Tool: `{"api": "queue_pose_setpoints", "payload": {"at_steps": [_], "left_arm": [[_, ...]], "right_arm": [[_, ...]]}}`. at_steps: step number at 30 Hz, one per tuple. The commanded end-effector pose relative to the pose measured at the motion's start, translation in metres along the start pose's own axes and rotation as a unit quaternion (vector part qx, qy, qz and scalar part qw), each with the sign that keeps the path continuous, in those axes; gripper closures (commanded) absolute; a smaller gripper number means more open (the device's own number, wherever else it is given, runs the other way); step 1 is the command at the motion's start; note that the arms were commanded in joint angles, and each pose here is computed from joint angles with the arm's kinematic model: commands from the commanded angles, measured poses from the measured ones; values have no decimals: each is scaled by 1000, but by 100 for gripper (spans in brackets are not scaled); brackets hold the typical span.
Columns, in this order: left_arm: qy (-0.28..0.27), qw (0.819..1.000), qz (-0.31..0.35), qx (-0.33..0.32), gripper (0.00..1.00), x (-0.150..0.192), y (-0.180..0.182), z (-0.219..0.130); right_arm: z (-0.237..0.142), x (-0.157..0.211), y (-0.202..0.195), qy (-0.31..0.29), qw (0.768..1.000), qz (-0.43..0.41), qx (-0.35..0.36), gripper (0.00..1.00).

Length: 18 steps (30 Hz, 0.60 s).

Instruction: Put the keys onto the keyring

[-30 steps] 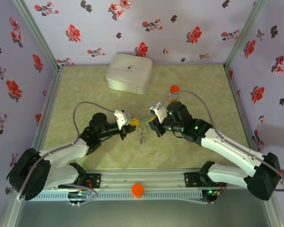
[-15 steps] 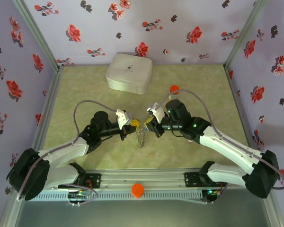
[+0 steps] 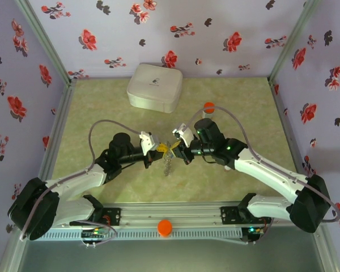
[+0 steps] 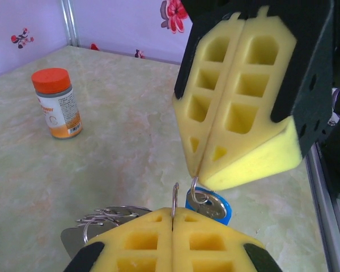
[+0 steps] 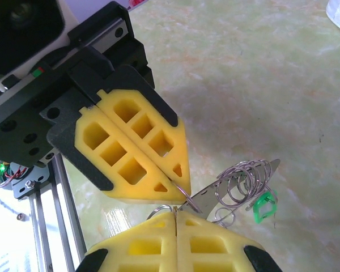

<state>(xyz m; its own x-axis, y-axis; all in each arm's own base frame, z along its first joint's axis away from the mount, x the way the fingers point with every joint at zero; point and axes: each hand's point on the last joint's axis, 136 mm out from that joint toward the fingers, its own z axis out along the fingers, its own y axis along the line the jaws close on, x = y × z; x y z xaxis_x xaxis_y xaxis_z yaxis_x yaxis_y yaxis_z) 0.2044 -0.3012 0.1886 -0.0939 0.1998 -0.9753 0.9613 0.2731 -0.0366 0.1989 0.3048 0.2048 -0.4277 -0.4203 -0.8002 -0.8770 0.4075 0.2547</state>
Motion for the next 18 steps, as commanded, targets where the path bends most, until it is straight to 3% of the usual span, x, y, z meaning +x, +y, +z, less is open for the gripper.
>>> {"api": "queue_pose_setpoints", "payload": {"at_steps": [1, 11, 18], "left_arm": [[-16, 999, 39, 14, 100, -17, -7, 0], [10, 993, 117, 24, 100, -4, -19, -4], [-15, 992, 127, 2, 100, -14, -15, -8]], "right_arm": [[-4, -22, 2, -28, 1000, -2, -6, 100], [-3, -19, -7, -19, 1000, 6, 21, 100], [-2, -12, -10, -5, 1000, 7, 28, 100]]}}
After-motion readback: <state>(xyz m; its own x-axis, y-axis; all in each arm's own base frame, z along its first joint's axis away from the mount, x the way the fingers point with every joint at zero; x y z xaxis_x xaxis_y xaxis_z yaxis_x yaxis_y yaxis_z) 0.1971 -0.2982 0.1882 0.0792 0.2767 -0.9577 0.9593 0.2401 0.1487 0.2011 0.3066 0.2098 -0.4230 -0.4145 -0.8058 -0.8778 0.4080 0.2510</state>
